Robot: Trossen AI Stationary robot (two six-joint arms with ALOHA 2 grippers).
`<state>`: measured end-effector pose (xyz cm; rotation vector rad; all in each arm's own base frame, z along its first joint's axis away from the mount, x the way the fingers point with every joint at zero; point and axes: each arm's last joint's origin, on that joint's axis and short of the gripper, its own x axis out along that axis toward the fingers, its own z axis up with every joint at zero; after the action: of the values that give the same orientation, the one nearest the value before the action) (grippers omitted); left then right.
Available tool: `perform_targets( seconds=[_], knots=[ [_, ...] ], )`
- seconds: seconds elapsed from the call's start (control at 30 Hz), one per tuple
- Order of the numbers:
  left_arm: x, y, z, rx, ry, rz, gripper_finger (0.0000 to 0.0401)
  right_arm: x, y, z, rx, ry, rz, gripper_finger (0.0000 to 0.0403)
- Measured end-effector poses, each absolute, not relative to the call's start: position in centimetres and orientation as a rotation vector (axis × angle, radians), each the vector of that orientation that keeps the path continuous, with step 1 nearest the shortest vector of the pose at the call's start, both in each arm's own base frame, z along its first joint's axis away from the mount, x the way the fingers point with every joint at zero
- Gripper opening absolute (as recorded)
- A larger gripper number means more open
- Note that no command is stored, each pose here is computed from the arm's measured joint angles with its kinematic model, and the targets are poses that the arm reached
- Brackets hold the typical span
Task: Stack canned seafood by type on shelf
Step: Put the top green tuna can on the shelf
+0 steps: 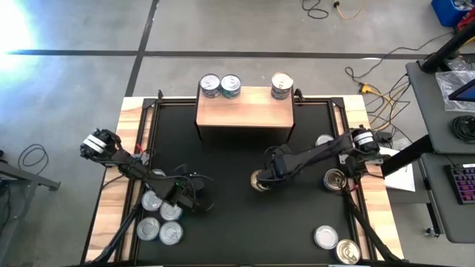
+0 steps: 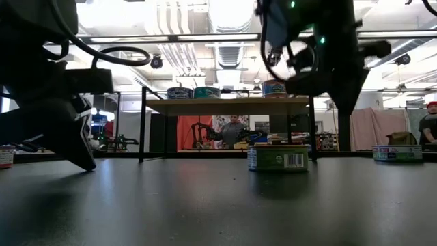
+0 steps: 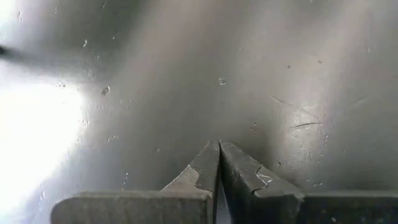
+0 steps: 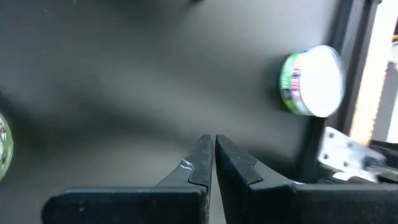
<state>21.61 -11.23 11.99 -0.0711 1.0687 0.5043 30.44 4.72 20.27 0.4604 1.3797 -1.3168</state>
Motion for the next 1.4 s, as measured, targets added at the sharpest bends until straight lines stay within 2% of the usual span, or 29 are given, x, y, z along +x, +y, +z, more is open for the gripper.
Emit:
perform_targets(
  seconds=[0.27,0.47,0.7,0.77,0.97,1.07,1.13,1.33,1.4],
  knots=[
    [21.6,-11.3,12.0,-0.206,1.047,0.568,0.0000,32.1,4.8,17.9,0.567,1.339,-1.074,0.0013],
    [21.6,-11.5,12.0,-0.281,1.026,0.602,0.0000,32.8,5.0,17.6,0.643,1.313,-1.006,0.0013],
    [21.7,-11.5,12.0,-0.293,1.023,0.594,0.0000,35.0,6.0,17.7,0.752,1.324,-0.640,0.0013],
    [21.7,-11.5,12.0,-0.296,1.022,0.592,0.0000,34.9,6.0,17.8,0.752,1.325,-0.644,0.0013],
    [21.7,-11.6,12.0,-0.305,1.019,0.586,0.0000,33.6,5.2,17.6,0.686,1.271,-0.941,0.0013],
    [21.8,-11.6,12.0,-0.306,1.016,0.584,0.0000,33.9,5.2,17.1,0.724,1.223,-0.955,0.0013],
    [21.8,-11.6,12.0,-0.303,1.008,0.587,0.0000,34.7,5.4,16.6,0.765,1.180,-0.886,0.0013],
    [21.8,-11.8,12.2,-0.302,1.008,0.555,0.0000,38.1,6.5,16.8,0.847,1.056,-0.474,0.0013],
    [21.8,-12.1,12.4,-0.285,1.006,0.515,0.0000,38.2,6.7,16.9,0.861,1.057,-0.437,0.0013]
  ],
)
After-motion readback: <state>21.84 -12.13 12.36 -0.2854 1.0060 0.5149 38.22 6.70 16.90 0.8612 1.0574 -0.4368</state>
